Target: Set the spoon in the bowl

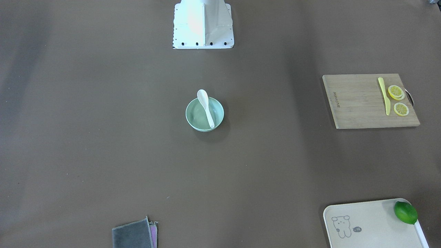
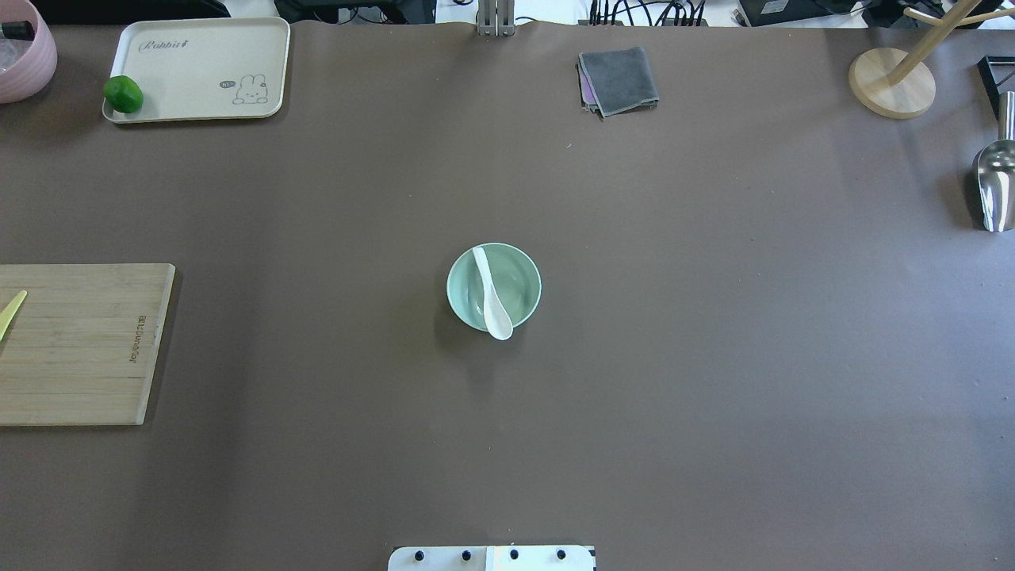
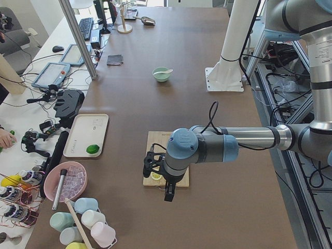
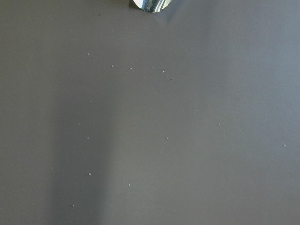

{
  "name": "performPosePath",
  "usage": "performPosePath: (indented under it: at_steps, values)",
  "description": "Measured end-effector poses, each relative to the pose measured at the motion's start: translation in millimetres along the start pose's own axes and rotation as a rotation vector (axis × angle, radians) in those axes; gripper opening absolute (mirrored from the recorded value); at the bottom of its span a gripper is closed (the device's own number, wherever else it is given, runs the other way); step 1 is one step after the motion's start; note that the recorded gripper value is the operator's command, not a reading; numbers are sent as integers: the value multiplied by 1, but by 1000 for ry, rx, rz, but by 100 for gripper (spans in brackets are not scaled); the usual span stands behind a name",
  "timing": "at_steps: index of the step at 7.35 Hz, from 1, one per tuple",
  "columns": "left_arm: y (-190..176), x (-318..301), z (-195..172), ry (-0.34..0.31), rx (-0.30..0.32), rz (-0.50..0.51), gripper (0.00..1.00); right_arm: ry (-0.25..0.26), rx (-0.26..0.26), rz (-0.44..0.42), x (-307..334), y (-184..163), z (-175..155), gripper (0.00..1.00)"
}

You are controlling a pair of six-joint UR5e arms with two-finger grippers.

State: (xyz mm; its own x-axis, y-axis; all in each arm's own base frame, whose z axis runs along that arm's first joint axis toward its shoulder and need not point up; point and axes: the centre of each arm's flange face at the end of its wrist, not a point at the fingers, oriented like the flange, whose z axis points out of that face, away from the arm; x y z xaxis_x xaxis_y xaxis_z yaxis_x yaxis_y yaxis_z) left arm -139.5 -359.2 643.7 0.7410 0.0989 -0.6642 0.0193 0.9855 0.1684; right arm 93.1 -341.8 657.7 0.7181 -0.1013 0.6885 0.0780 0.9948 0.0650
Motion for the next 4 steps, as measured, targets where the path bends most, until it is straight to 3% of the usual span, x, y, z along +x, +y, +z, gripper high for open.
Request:
performPosePath:
  at_steps: [4]
  values:
    - [-1,1,-1,-3,10,10,98,-2,1,-1,0,0,0,100]
